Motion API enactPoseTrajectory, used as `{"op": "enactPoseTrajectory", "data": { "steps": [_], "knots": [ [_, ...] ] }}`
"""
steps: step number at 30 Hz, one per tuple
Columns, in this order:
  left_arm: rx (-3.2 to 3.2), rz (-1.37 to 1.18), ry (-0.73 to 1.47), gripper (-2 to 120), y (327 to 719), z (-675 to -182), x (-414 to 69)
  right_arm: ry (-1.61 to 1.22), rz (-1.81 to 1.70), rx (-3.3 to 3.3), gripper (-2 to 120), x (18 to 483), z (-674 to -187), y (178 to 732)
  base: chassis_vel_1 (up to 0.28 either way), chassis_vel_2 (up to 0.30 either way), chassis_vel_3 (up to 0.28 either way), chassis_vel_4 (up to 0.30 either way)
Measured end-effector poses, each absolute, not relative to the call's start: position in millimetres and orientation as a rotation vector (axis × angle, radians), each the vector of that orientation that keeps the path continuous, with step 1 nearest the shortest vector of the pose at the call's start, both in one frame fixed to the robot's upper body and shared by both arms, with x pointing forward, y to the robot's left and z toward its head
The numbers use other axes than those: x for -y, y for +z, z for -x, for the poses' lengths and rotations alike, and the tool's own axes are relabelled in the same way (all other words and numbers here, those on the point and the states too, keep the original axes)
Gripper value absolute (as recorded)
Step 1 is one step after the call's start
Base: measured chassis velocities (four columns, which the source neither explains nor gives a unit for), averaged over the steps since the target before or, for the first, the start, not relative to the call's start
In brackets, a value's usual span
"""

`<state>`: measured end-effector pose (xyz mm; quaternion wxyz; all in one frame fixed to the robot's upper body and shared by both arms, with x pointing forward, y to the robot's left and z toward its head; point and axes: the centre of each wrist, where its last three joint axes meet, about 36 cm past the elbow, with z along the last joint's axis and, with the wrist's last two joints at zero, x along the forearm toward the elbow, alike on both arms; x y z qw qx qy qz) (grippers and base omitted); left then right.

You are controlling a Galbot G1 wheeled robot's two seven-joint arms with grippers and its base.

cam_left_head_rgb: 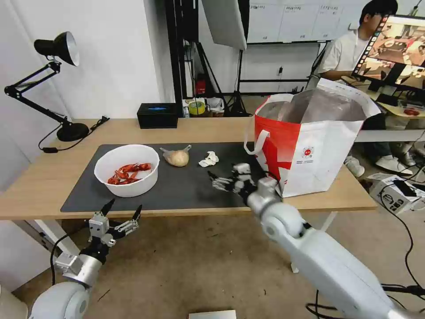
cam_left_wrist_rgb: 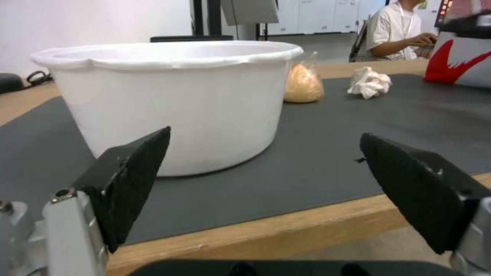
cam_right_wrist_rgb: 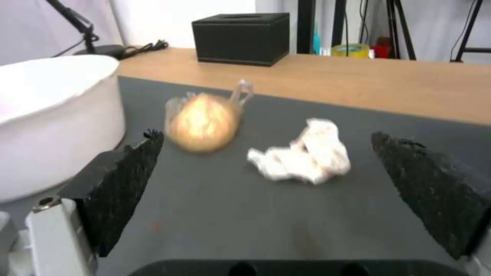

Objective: Pick up the trash from the table and place it into the takeout bag.

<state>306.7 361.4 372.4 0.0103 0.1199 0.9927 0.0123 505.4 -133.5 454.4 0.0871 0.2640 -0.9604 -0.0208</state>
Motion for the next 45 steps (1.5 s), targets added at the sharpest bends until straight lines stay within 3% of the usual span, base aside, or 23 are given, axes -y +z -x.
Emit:
{"op": "enactPoseTrajectory", "data": {
  "steps": [9,20,45],
  "knots": [
    [-3.096,-0.362,0.030,100,371,-308,-361,-0.022,-0.596,2.817,100,89,-572,471,0.000,0.000,0.000,0.000],
    [-3.095,-0.357,0.027,100,368,-310,-361,0.001,-0.483,2.722,100,73,-617,449,0.000,0.000,0.000,0.000],
    [-3.091,-0.369,0.038,100,367,-311,-359,-0.016,-0.481,2.625,100,59,-640,444,0.000,0.000,0.000,0.000]
  ]
}}
